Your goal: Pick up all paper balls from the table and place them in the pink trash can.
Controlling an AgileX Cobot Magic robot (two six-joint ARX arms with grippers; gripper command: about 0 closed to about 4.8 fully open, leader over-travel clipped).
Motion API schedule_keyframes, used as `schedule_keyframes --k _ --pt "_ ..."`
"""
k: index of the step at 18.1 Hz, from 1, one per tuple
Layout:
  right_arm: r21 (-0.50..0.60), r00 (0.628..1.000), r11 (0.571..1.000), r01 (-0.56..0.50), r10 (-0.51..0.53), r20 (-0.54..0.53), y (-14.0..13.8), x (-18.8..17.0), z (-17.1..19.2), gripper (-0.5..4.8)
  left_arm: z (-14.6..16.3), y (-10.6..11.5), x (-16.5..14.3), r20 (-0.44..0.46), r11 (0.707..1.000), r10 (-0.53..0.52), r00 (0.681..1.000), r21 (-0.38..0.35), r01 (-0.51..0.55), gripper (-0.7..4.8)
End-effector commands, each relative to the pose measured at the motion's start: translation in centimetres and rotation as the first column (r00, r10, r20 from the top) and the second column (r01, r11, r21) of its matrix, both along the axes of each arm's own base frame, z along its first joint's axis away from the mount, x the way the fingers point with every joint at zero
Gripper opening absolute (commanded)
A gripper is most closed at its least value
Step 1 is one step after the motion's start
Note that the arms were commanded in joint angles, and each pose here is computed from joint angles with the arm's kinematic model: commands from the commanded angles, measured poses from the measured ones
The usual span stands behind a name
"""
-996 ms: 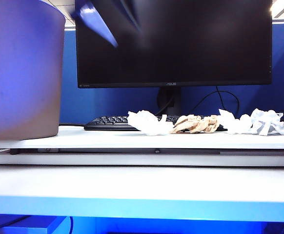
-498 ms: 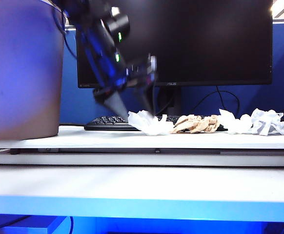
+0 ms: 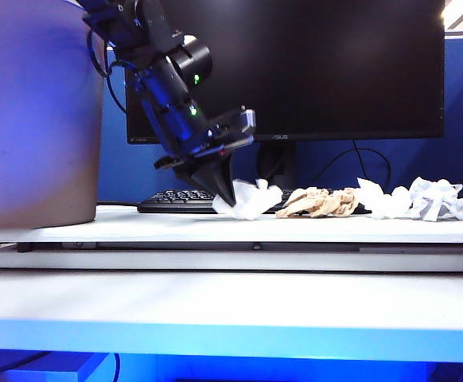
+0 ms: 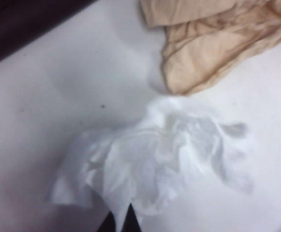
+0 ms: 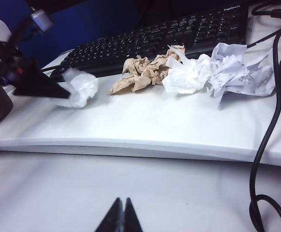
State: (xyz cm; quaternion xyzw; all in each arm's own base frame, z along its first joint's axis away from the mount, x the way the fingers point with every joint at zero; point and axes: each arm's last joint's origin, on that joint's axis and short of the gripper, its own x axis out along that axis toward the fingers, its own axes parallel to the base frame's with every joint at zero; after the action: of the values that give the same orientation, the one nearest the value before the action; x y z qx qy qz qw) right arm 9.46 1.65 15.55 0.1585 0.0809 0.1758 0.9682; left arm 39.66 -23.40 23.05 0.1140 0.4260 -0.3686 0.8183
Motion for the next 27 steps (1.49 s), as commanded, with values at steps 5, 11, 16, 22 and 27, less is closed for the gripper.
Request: schedule_keyframes --k 5,11,16,22,27 --pt "0.002 1.000 1.000 -0.002 0.002 0.016 0.0 0.0 0.0 -0.01 19.2 6.8 -8.0 0.470 0.980 0.108 0.876 0.098 -0.173 -0.05" --pt "0.002 1.000 1.000 -0.003 0.003 0.016 0.0 0.0 0.0 -0.01 27.6 15.4 -16.2 0.685 0.805 0.291 0.668 0.202 -0.558 -0.05" --pt "0.002 1.000 1.000 -0.006 0.006 0.015 0.0 0.0 0.0 -0.01 27.2 17.5 -15.7 0.616 0.819 0.368 0.697 0.141 -0.557 4.21" --pt "0.001 1.000 1.000 0.000 0.000 0.016 0.0 0.0 0.1 -0.01 26.4 14.8 -12.6 0.440 0.955 0.282 0.853 -0.213 -0.205 4.79" --pt "0.004 0.999 0.999 -0.033 0.033 0.010 0.1 0.0 0.0 -0.01 18.0 3.5 -3.9 0.350 0.903 -0.155 0.924 -0.331 0.276 4.79"
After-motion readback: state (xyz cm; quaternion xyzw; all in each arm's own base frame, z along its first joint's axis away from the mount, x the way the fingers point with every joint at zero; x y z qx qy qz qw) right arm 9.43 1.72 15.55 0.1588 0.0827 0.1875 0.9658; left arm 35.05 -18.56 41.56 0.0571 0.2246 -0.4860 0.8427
